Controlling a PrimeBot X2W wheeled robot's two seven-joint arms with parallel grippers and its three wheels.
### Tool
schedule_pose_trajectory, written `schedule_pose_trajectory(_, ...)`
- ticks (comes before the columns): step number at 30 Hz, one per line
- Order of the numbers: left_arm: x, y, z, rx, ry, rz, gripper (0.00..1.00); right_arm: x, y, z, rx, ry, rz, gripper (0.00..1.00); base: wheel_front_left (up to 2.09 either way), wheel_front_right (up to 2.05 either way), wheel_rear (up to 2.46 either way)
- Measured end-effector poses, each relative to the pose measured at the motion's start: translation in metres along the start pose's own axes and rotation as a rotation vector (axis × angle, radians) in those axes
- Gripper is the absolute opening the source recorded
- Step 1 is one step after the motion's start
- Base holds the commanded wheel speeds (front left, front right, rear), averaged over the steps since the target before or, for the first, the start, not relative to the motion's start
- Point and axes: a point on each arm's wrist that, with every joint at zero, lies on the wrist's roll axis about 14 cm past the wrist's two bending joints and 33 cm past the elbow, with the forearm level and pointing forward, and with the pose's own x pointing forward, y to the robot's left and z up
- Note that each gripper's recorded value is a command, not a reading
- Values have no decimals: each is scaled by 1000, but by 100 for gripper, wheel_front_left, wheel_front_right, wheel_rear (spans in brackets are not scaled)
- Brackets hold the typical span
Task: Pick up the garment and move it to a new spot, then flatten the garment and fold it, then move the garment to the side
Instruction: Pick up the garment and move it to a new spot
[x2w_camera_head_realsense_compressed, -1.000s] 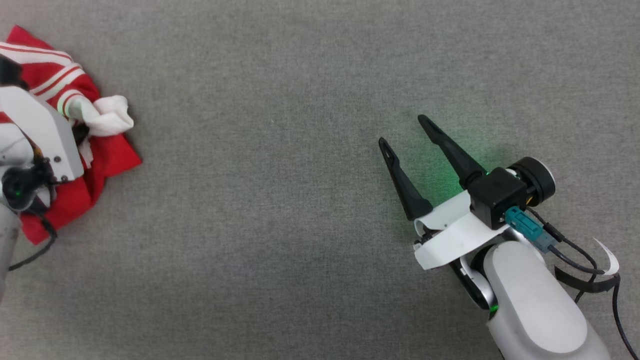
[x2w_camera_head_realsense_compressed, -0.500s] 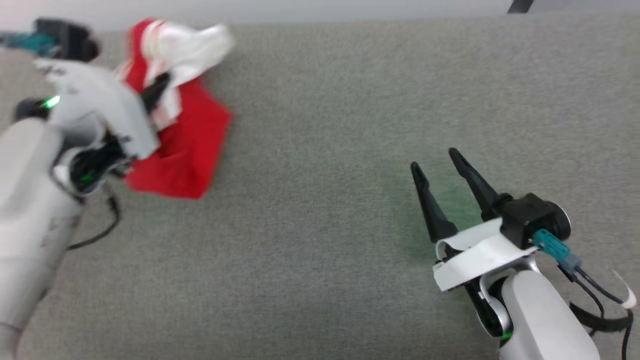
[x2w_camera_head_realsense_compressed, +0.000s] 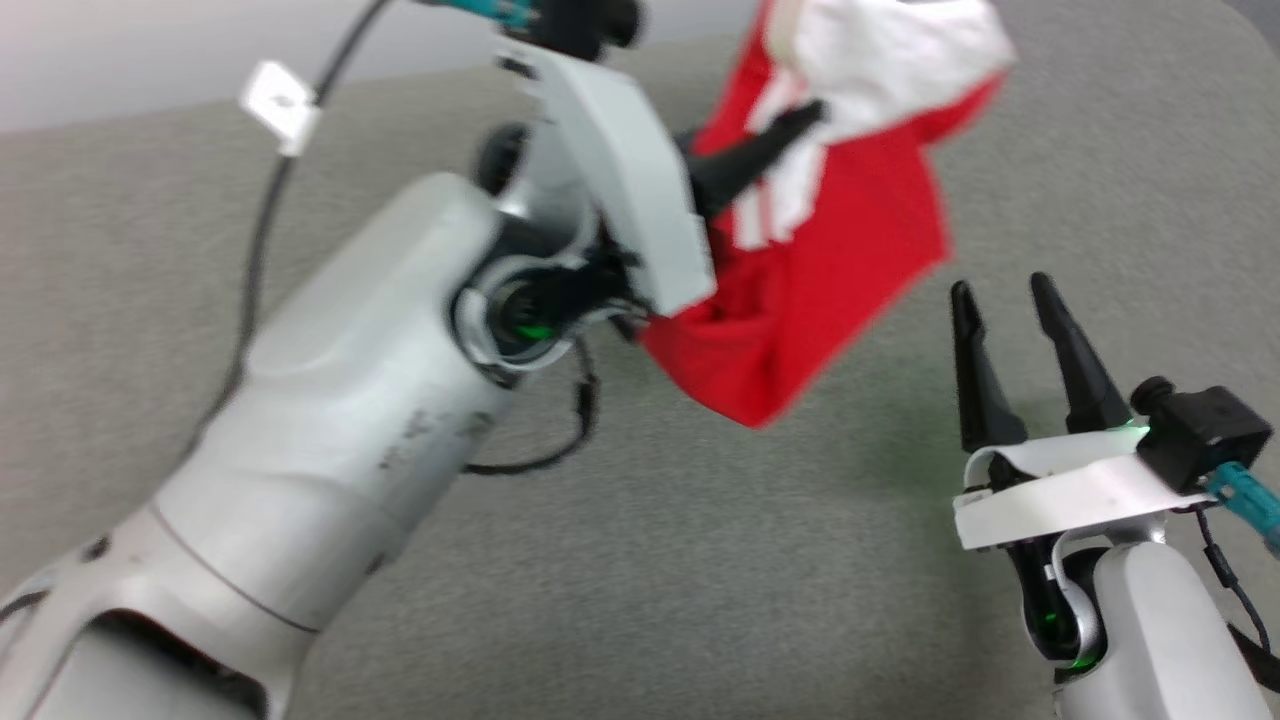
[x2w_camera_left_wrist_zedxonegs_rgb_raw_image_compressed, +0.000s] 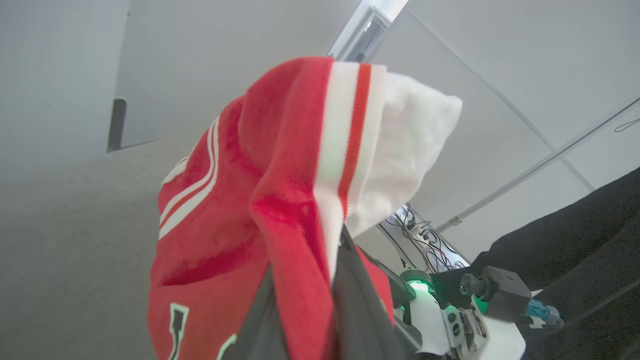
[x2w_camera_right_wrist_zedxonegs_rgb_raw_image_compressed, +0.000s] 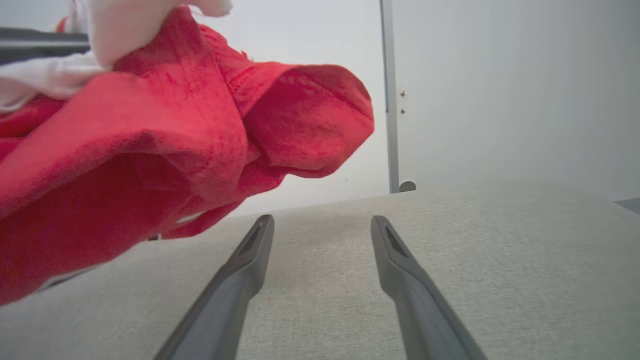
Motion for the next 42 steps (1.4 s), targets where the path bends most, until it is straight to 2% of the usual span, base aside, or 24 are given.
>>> schedule_pose_trajectory(2, 16, -13, -13, -44, 33, -57, 0, -3, -14, 5, 6, -14, -39, 100, 0, 0, 0)
schedule_pose_trajectory(4, 26, -10, -29, -55, 78, -68, 0, -7, -27, 10, 11, -27, -78, 100, 0, 0, 0)
schedule_pose_trajectory(8, 35, 27, -68, -127, 171, -6, 0, -12, -47, 15, 15, -38, -135, 100, 0, 0, 0)
schedule_pose_trajectory(14, 36, 91, -114, -178, 272, 123, 0, -24, -74, 11, 0, -18, -216, 100, 0, 0, 0)
schedule_pose_trajectory(17, 30, 120, -137, -100, 363, 184, 0, -29, -83, 7, -10, -3, -242, 100, 0, 0, 0)
schedule_pose_trajectory(19, 27, 137, -144, 9, 422, 216, 0, -31, -87, 5, -15, 5, -254, 100, 0, 0, 0)
schedule_pose_trajectory(24, 32, 147, -157, 113, 513, 216, 0, -25, -86, 1, -21, 14, -245, 100, 0, 0, 0)
schedule_pose_trajectory(26, 33, 148, -160, 122, 526, 212, 0, -22, -86, 1, -21, 12, -241, 100, 0, 0, 0)
schedule_pose_trajectory(29, 36, 145, -161, 123, 518, 199, 59, -21, -85, 1, -19, 11, -240, 100, 0, 0, 0)
schedule_pose_trajectory(30, 36, 143, -160, 127, 513, 196, 97, -21, -85, 1, -22, 10, -239, 100, 0, 0, 0)
schedule_pose_trajectory(31, 36, 141, -159, 130, 506, 193, 100, -21, -85, 1, -24, 10, -239, 100, 0, 0, 0)
schedule_pose_trajectory(36, 38, 118, -143, 122, 414, 153, 100, -23, -79, -3, -48, 28, -219, 100, 0, 0, 0)
schedule_pose_trajectory(42, 19, 98, -98, 118, 234, 143, 100, -16, -55, -8, -80, 42, -145, 100, 0, 0, 0)
